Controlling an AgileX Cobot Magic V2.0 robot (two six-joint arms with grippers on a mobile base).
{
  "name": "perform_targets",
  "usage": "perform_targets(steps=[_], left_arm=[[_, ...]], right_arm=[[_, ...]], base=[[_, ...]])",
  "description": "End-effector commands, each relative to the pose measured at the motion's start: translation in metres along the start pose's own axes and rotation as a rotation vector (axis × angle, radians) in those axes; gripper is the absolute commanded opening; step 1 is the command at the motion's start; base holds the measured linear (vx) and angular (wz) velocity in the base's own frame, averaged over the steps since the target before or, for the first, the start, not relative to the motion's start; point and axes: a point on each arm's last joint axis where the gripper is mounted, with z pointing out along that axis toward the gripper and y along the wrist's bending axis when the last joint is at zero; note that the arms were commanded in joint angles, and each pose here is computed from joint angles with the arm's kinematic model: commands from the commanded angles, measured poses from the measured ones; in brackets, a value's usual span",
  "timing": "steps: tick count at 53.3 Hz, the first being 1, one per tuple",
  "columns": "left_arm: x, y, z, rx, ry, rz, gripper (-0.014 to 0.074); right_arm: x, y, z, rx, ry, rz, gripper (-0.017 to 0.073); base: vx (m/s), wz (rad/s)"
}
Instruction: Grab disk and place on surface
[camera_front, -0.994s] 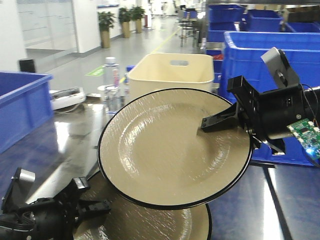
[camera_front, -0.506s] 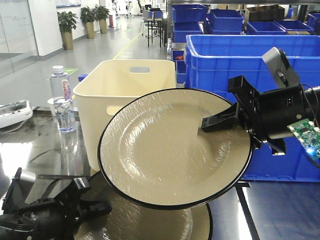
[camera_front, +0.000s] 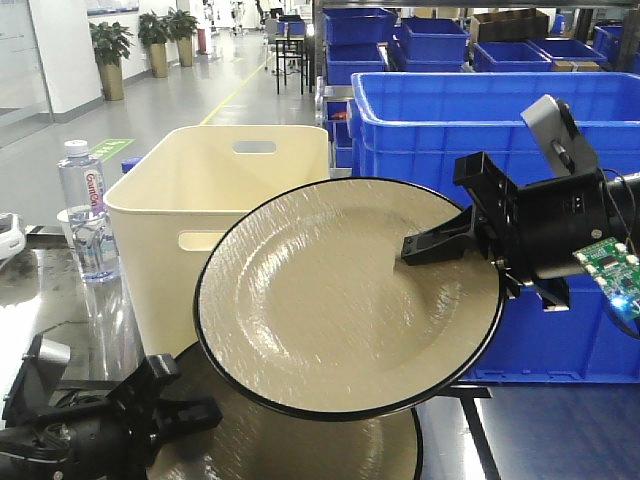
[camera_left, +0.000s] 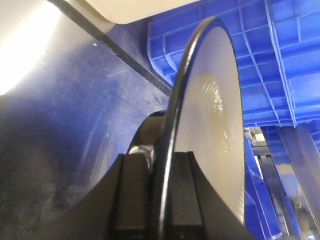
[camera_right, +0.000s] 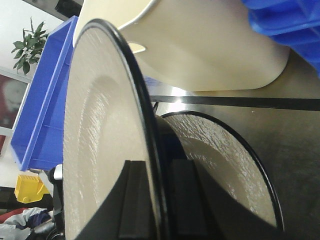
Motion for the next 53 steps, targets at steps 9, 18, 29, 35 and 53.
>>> perform_targets(steps=[9,18,29,35,53], left_arm=[[-0.003,-0.022,-0.009,0.1,-0.007,-0.042,0.0001],[-0.003,-0.022,-0.009,0.1,-0.007,-0.042,0.0001],[-0.003,-0.021,-0.009,0.099,-0.01,-0.043,0.0001],[-0.003,-0.021,-0.009,0.099,-0.009,-0.043,0.0001],[0.005,-0.01,0.007,0.064,0.111,0.009,0.0001]], right_arm=[[-0.008,0.029,-0.02,-0.117,-0.118,0.007,-0.0008],[-0.008,0.029,-0.02,-0.117,-0.118,0.007,-0.0008],[-0.008,0.029,-0.02,-0.117,-0.118,0.007,-0.0008],[-0.008,0.029,-0.02,-0.117,-0.118,0.007,-0.0008],[-0.011,0.028,-0.02,-0.112,-0.156,0.01,-0.0008]], base=[[0.01,-0.03],[0.0,0.0],[0.0,0.0],[0.0,0.0],[0.0,0.0]])
